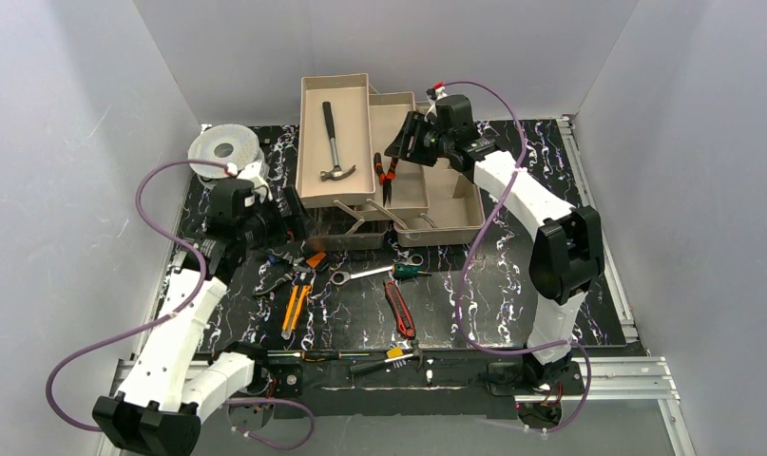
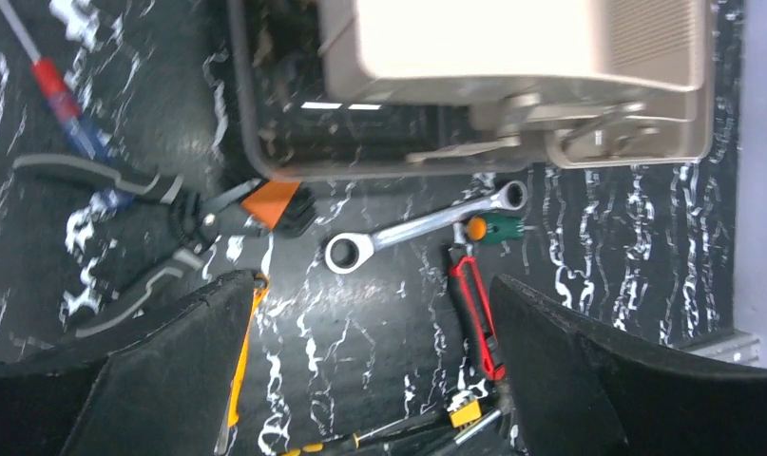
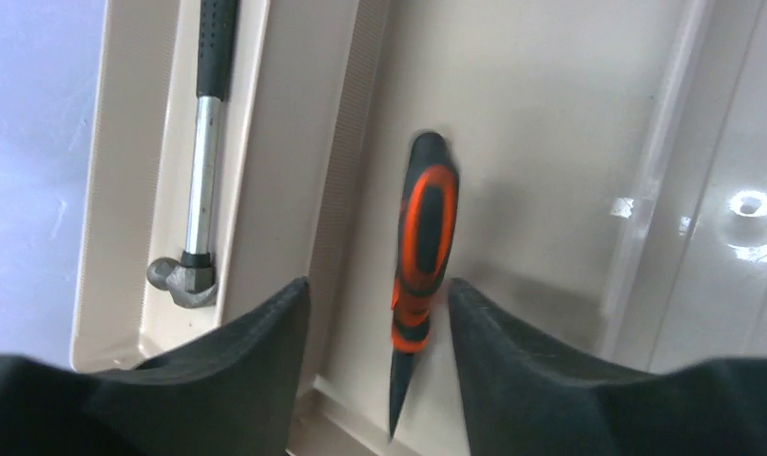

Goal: Pack the tool kit

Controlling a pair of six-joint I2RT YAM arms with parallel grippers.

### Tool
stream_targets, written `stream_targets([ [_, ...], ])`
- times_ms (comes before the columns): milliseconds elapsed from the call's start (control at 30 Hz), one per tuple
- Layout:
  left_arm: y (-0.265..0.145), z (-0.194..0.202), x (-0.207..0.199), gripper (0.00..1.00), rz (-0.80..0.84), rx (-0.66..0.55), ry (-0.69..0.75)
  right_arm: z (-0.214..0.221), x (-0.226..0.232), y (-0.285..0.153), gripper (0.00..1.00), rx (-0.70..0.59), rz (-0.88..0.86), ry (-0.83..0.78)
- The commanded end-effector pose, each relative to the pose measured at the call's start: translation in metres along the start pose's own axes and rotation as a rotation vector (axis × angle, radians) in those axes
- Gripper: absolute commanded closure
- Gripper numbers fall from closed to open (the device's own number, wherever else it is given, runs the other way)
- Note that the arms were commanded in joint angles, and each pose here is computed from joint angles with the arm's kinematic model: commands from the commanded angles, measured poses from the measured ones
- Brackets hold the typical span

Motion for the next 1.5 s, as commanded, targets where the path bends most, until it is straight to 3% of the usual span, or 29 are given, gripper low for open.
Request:
stream_targets([
  [0,-0.001,0.023,0.036,0.06,-0.151,-0.011,-0.096,-0.028,0.020,-0.011,0.30,-0.074,-0.038,-0.008],
  [200,0.015,0.060,0.062,0.10,-0.224,0.044,-0.142,-0.044,0.027,-0.037,0.25,-0.145,-0.021,-0.053],
  [300,0.024,0.083,0.070,0.12,-0.297,0.053,-0.086,-0.047,0.033,-0.064,0.25,-0.171,-0.014,-0.091],
  [500,0.033,0.113,0.087,0.07,-0.444,0.074,0.022,-0.003,0.026,-0.123,0.25,-0.211,0.042,-0.165],
  [733,0.030,0.137,0.110,0.03,-0.501,0.127,0.044,0.090,0.018,-0.156,0.23,-0.086,0.165,-0.285],
  [967,0.035,0.166,0.114,0.07,-0.479,0.231,0.010,0.183,0.019,-0.154,0.23,0.109,0.207,-0.385],
  [1267,0.040,0.187,0.114,0.12,-0.451,0.287,-0.059,0.258,0.025,-0.134,0.23,0.309,0.262,-0.425],
  [1467,0.042,0.205,0.130,0.19,-0.521,0.298,-0.132,0.290,0.027,-0.119,0.23,0.403,0.291,-0.475],
])
Point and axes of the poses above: each gripper's point midway between its finger pads, its own y axis out along the fingers, its own x axis along the line the jaws close on, z = x × y, the point moved 1 cm from there along -y, back along the fingers, and after that the axes turned 7 degrees about -y, right-handed, at the moved point
